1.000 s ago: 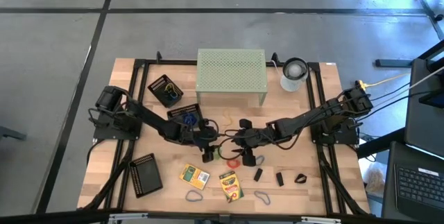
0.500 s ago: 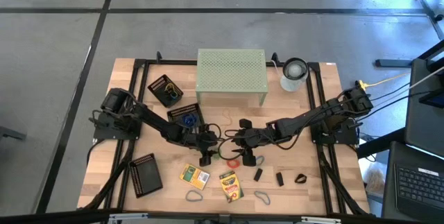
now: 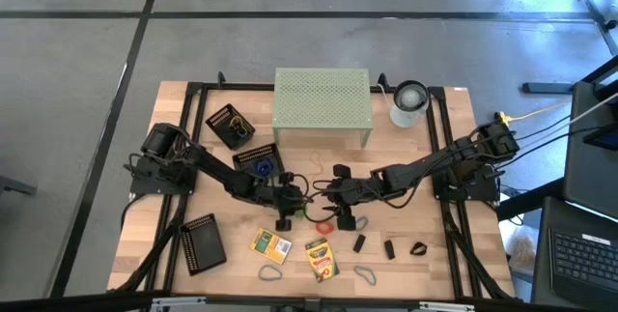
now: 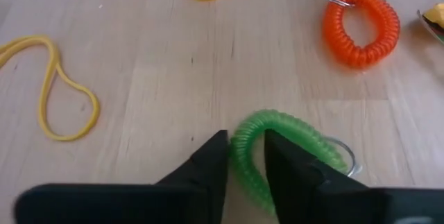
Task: Pick & Place Office Desk Supplies
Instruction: Put the green spring keychain into the middle black bin
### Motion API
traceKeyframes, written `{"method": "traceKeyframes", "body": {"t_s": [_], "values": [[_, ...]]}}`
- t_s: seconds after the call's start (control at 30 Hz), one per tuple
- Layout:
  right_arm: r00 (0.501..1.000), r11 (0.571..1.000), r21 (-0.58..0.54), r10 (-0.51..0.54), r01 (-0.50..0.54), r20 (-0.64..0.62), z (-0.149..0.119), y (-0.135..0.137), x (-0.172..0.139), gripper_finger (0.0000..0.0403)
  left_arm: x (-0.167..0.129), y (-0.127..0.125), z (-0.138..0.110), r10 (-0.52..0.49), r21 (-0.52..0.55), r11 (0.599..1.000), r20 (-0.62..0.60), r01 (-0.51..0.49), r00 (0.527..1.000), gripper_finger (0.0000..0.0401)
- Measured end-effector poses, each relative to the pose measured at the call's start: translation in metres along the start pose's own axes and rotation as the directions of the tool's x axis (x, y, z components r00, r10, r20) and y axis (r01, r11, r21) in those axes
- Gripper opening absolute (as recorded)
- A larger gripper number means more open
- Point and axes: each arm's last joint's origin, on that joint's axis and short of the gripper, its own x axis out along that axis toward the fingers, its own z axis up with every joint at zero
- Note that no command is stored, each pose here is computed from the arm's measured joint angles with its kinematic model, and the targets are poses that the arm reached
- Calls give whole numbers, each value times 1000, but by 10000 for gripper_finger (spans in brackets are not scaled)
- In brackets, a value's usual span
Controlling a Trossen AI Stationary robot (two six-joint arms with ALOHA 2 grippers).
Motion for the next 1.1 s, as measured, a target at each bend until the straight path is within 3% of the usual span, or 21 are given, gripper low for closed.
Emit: {"method": "traceKeyframes", "body": {"t_s": [0.23,0.57,0.83,1.1], "values": [[1000,1000,0,0,0,0,0,0,0,192,0,0,2,-19,-11,1000,30,19,999,12],[1000,1000,0,0,0,0,0,0,0,192,-31,1,26,-52,-6,999,128,53,990,13],[1000,1000,0,0,0,0,0,0,0,192,-77,9,47,39,-7,999,223,-38,974,12],[1000,1000,-3,0,0,0,0,0,0,192,-122,9,66,127,26,989,392,-149,911,12]]}}
